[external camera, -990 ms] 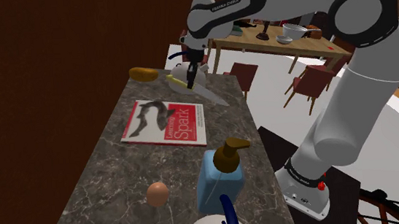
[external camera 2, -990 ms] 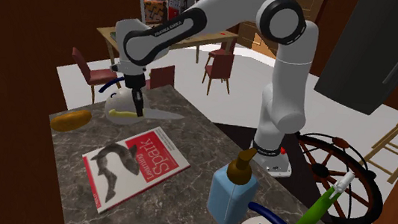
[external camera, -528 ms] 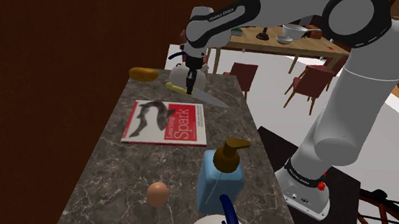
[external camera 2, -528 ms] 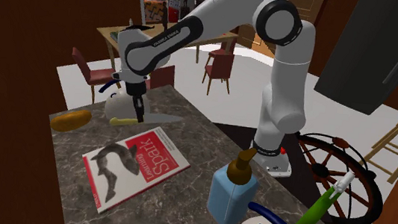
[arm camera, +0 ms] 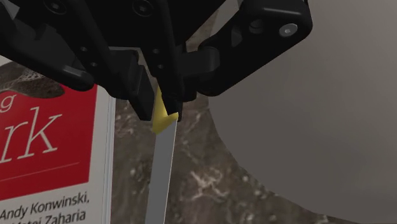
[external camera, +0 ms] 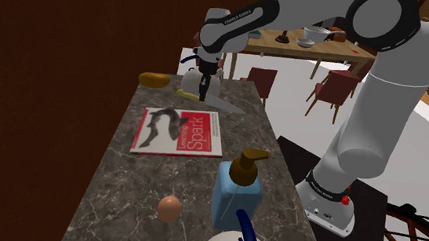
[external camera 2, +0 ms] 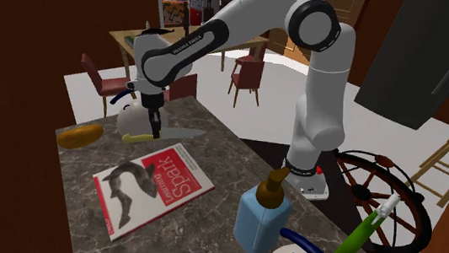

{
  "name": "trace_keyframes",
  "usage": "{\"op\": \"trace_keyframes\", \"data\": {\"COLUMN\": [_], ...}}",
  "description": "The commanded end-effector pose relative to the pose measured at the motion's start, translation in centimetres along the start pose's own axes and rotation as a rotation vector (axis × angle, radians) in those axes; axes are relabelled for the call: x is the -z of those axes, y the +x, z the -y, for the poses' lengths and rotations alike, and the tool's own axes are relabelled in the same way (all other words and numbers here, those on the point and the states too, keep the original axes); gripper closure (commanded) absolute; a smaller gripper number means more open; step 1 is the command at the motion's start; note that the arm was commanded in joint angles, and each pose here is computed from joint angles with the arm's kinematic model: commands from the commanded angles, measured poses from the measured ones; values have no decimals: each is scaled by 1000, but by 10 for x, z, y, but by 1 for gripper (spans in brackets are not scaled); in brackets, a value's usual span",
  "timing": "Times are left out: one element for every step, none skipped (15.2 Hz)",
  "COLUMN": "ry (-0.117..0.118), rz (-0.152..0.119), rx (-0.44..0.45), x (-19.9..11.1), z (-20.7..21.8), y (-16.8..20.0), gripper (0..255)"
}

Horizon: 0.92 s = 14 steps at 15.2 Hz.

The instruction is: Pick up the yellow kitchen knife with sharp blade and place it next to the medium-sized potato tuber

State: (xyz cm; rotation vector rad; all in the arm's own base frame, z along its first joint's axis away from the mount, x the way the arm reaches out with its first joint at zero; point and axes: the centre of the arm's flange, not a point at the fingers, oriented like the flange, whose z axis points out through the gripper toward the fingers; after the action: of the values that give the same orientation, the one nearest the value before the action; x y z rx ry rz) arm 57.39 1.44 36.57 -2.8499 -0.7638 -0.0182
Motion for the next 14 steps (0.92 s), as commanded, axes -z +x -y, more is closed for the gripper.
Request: {"op": "trace_keyframes", "data": {"ry": [20, 20, 20, 20, 20, 20, 20, 20, 20, 20, 20, 20, 20, 20], "rz": [37, 37, 37, 37, 36, 36, 36, 37, 37, 37, 37, 37, 37, 37], "rx": [-7, -7, -6, -6, -6, -6, -6, -7, -7, -7, -7, -7, -7, -7], "x": [-20, -20, -23, -18, -15, -15, -21, -20, -7, 7, 20, 30, 30, 30], "z": [-2, -2, -5, -10, -13, -15, -11, -2, -2, -3, -3, -3, -3, -3], "y": [-3, -3, -8, -8, -5, -9, -10, -3, -3, -2, -2, -1, -1, -1], "gripper": [255, 255, 0, 0, 0, 0, 0, 0, 0, 0, 0, 0, 0, 0]}}
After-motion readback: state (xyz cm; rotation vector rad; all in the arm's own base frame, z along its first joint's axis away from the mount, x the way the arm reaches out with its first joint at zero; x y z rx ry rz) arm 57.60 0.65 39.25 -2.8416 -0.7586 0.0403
